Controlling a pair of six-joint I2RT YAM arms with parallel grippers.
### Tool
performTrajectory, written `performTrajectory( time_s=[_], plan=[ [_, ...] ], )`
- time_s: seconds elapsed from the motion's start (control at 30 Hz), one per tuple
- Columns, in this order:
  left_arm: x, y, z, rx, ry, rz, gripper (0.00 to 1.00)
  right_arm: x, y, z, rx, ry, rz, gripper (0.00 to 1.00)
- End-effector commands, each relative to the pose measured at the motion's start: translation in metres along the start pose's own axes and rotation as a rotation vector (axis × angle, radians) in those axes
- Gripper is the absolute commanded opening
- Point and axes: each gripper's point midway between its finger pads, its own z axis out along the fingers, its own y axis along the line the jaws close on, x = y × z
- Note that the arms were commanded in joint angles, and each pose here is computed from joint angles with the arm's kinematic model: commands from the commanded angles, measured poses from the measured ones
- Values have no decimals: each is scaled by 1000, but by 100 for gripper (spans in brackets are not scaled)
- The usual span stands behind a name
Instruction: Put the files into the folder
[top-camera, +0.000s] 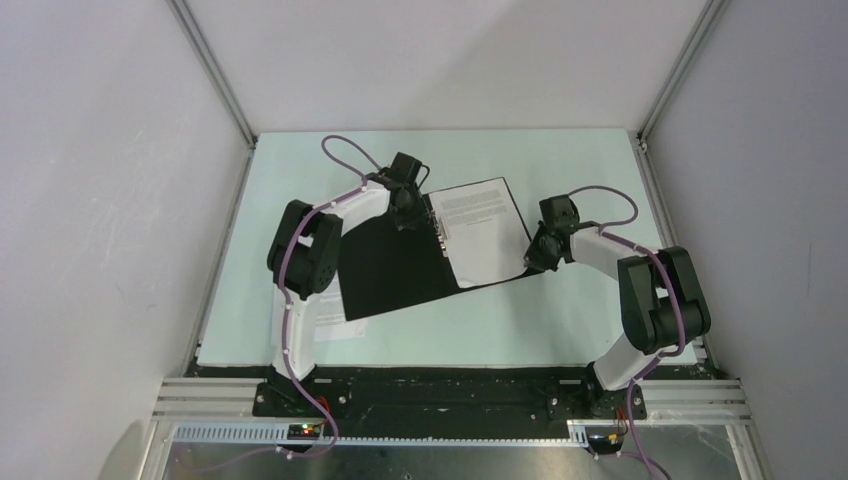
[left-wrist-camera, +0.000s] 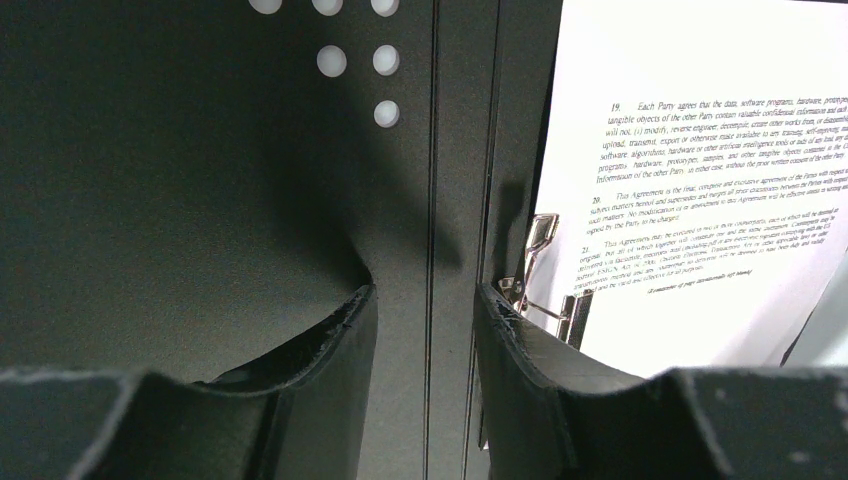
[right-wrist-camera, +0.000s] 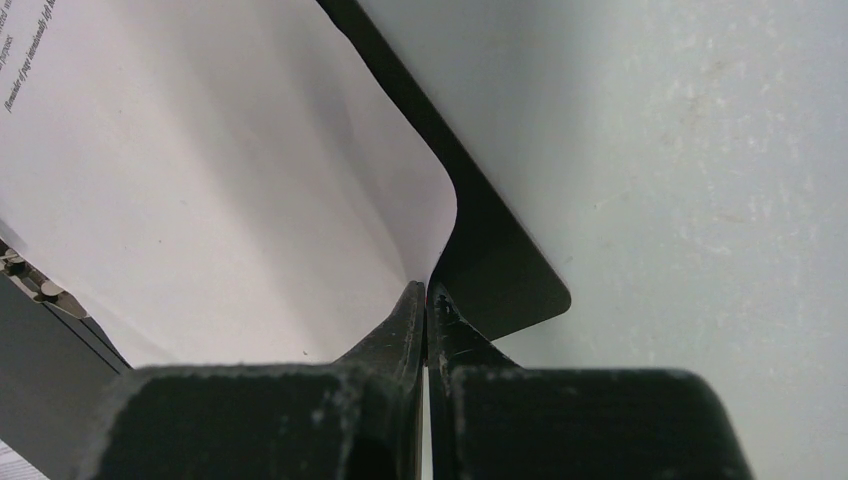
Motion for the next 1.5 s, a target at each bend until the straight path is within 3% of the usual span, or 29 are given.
performTrajectory(
  time_s=[0.0,0.3,0.4,0.57,0.7,0.8,0.83,0.93,1.03,1.07,1.13,1.23,1.47],
  plan=[
    [-3,10,-8,-30,1,17,47,-1,3,1,-5,-17,6,0],
    [-6,12,-10,-31,-3,15,47,-4,2,-1,-7,-24,7,7],
    [-8,11,-12,-28,-8,15,47,-6,2,-4,-10,-29,9,22],
    [-16,8,-25,-5,-25,9,47,-8,3,-13,-18,-41,11,56],
    [-28,9,-56,21,-64,2,50,-17,2,-30,-30,-70,22,73],
    [-26,48,-75,-18,-67,-68,57,-22,-6,-44,-21,-84,31,81],
    [-33,53,-93,-3,-98,-93,59,-26,-6,-51,-27,-106,25,82],
    [-22,126,-108,-93,-100,-219,65,-23,8,-69,-67,-129,-29,83],
    [-27,186,-139,-128,-166,-338,73,2,53,-84,-156,-104,-150,82],
    [-11,207,-137,-158,-138,-368,74,6,69,-88,-192,-100,-167,82],
    [-3,247,-152,-190,-166,-448,76,34,109,-94,-266,-65,-247,81],
    [11,293,-161,-234,-163,-535,86,94,167,-95,-368,18,-395,79],
    [29,356,-173,-341,-115,-536,89,215,285,-110,-597,157,-687,67]
  ],
)
